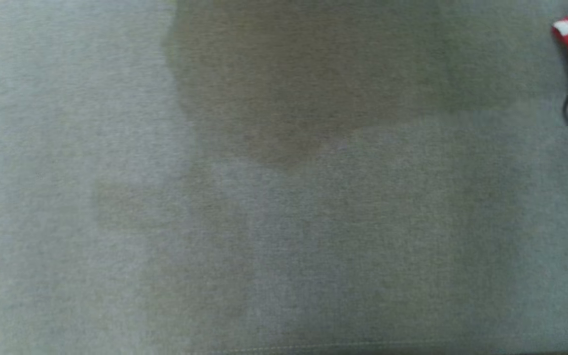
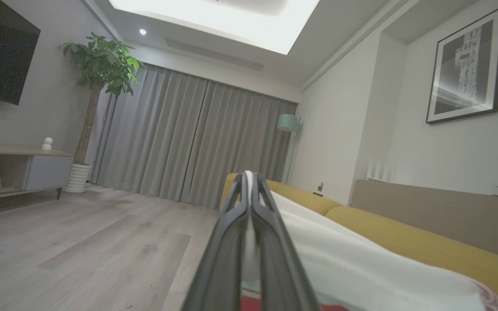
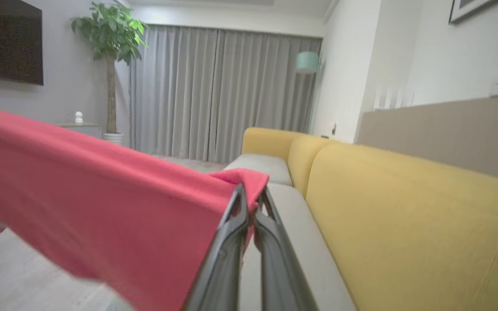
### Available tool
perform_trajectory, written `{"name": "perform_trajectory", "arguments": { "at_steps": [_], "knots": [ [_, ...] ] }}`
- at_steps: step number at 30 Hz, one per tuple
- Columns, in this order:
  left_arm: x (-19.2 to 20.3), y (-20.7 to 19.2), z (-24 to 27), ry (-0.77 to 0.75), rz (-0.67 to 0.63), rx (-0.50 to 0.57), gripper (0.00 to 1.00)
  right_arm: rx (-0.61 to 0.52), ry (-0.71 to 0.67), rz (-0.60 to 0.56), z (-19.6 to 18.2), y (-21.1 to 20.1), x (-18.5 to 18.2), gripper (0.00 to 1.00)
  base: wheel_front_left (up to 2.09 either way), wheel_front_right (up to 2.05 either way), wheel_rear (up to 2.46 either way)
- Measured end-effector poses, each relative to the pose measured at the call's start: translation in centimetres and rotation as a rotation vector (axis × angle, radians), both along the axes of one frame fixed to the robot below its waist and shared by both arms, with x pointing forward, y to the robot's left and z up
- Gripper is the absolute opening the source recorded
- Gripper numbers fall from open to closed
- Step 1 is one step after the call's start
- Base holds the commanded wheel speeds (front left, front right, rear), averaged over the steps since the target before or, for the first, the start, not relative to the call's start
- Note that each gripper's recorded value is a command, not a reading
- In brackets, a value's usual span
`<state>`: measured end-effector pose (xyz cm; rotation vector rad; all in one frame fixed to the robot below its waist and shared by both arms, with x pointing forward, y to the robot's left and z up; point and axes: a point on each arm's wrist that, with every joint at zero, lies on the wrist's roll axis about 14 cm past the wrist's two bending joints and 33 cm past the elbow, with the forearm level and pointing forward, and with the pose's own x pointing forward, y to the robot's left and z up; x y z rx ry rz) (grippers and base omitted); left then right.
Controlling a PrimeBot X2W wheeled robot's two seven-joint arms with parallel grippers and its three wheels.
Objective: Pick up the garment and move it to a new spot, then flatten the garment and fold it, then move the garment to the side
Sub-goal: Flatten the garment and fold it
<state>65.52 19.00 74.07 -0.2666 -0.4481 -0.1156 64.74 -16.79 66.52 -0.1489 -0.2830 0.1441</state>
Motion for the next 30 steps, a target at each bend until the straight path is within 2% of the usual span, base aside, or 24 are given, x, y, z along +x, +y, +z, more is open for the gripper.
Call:
{"name": "perform_trajectory", "arguments": {
  "at_steps": [4,8,15,23,30],
  "knots": [
    [-0.2,0.3,-3.5,0.08,-0.001,0.05,0.0,-0.021,0.127,0.011,-5.1,0.8,0.1,0.0,0.0,0.0,0.0],
    [-1.6,0.1,-10.0,0.214,-0.018,0.09,0.0,-0.054,0.302,0.017,-11.9,1.0,-1.4,0.0,0.0,0.0,0.0],
    [-8.1,1.4,-22.6,0.49,-0.012,0.171,0.0,-0.204,0.534,0.071,-20.4,1.7,-6.6,0.0,0.0,0.0,0.0],
    [-16.1,0.3,-28.9,0.631,-0.116,0.413,0.0,-0.278,0.668,0.086,-22.9,1.1,-11.2,0.0,0.0,0.0,0.0],
    [-23.0,0.3,-31.3,0.746,-0.215,0.528,0.0,-0.305,0.762,0.115,-23.5,0.9,-15.8,0.0,0.0,0.0,0.0]
  ]
}}
